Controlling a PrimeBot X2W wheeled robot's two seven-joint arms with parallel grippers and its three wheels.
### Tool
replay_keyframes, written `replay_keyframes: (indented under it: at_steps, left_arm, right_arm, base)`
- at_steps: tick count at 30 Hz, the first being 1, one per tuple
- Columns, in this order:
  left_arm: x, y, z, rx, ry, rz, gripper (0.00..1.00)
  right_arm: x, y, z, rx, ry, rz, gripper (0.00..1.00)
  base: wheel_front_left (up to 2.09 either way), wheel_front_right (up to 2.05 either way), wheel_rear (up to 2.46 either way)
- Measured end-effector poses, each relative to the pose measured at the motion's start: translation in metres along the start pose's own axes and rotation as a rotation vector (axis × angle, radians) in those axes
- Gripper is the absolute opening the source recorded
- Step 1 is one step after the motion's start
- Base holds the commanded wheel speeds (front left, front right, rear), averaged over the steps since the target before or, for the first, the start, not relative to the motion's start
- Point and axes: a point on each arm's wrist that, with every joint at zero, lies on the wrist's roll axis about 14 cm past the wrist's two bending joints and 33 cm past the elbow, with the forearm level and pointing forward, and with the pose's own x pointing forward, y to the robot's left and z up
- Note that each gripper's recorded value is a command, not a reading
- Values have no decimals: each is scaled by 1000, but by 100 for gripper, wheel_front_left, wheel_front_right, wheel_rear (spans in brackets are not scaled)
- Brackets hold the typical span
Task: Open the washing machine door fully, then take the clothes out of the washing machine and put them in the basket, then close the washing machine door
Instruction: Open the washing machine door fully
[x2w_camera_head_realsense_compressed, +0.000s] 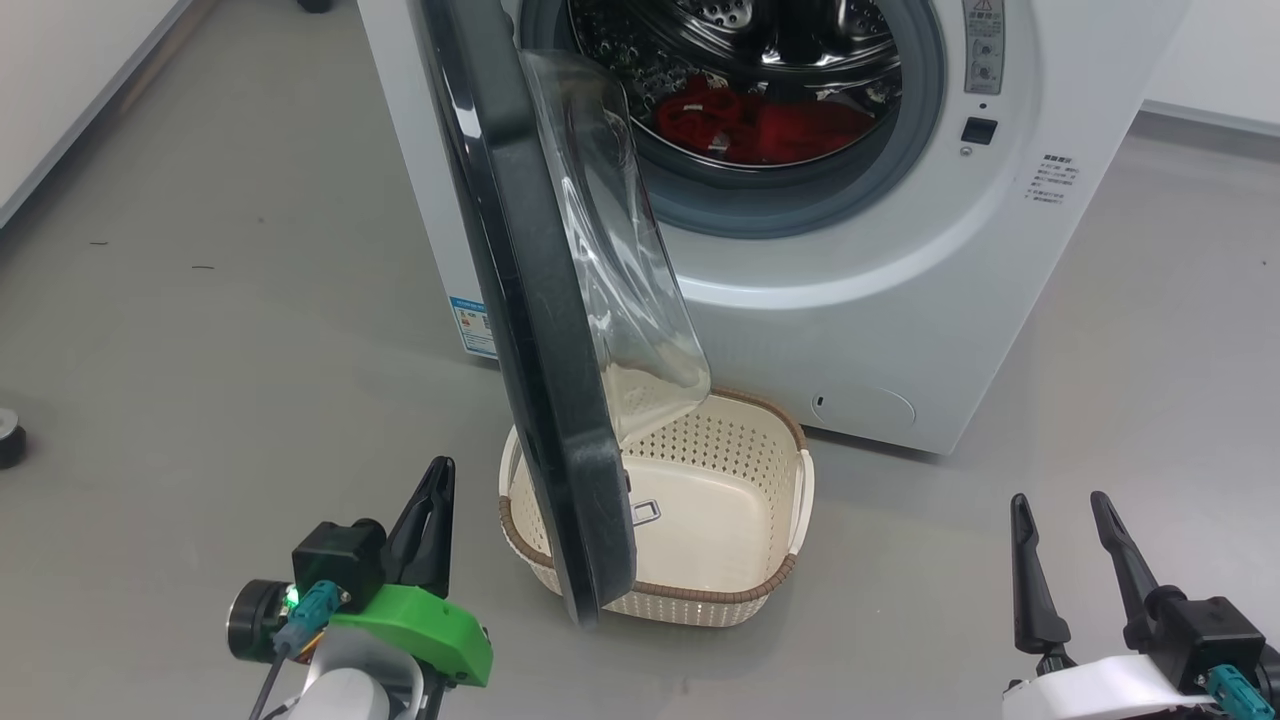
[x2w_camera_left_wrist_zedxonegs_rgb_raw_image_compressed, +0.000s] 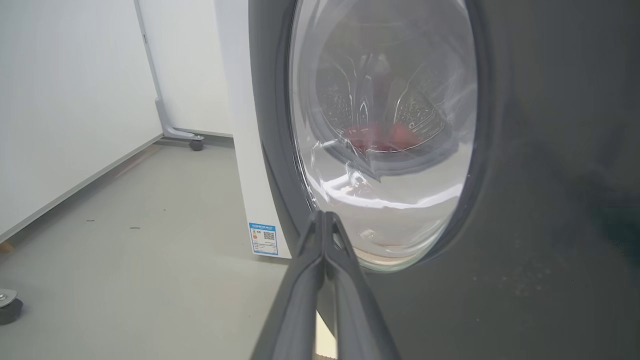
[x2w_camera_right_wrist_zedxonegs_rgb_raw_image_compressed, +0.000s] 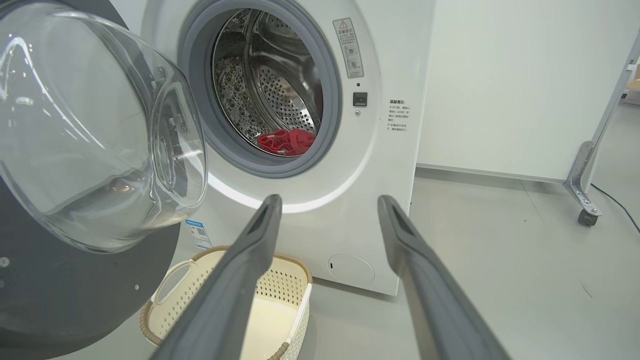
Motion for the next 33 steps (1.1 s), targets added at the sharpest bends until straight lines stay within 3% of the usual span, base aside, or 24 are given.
replay_keyframes:
  at_steps: [22,33]
  left_arm:
    - [-9,2,-3,-5,5,7,0]
    - [-4,0,82,6,-257,5,0]
  right_arm:
    - [-1,-4,4,3,-14,-9,100]
    - [3,-6,5,2,-18,-15,100]
  base:
    - [0,0,0]
    - [0,0,0]
